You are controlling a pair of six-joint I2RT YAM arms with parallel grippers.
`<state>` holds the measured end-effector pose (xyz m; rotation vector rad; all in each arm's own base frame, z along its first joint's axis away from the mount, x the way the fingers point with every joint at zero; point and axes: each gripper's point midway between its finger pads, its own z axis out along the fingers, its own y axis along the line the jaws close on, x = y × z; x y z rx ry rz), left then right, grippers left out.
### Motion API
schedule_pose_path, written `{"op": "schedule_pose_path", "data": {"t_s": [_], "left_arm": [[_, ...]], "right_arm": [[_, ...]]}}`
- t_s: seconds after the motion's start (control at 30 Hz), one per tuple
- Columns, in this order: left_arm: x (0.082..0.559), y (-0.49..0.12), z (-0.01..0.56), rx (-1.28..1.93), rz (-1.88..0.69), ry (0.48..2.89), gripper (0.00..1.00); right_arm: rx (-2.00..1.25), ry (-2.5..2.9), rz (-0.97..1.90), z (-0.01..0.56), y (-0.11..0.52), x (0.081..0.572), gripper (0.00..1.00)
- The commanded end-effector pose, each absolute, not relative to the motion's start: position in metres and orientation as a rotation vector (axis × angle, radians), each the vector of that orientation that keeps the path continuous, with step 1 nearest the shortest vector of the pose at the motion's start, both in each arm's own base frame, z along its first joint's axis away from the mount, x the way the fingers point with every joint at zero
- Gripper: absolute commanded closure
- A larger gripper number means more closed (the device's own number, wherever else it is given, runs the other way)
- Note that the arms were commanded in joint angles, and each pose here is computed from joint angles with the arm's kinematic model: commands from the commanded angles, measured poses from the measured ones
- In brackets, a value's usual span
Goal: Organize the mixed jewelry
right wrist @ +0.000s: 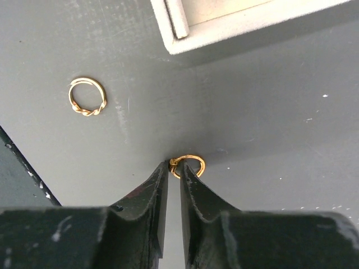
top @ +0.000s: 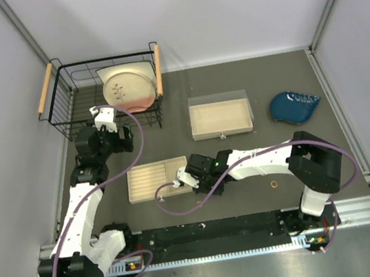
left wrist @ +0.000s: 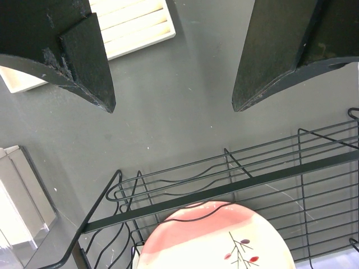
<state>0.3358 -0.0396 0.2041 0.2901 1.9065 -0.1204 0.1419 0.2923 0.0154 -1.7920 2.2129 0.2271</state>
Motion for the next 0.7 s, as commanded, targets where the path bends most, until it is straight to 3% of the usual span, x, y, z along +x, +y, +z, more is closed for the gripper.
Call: {"op": "schedule_pose_path", "data": {"t_s": [0.0,0.13,0.43,0.67], "left_arm": [[0.340,-0.040,0.225,0.313,-0.116,1.827,0.09],[0.339,-0.044,0.226,0.334,-0.132,1.812,0.09],[0.321,-0.101,0.243,0.598,-0.457,1.749,0.10],[0.293,-0.141,0.259,0.767,-0.744,1.634,0.19]], "right_arm": [[-1.822,2.201,0.204,0.006,0.296,0.141,0.88],[-1.818,2.177,0.215,0.014,0.298,0.142,1.00],[-1.825,1.975,0.443,0.098,0.312,0.145,1.00],[-1.855,1.768,0.693,0.185,0.311,0.130,1.00]]}}
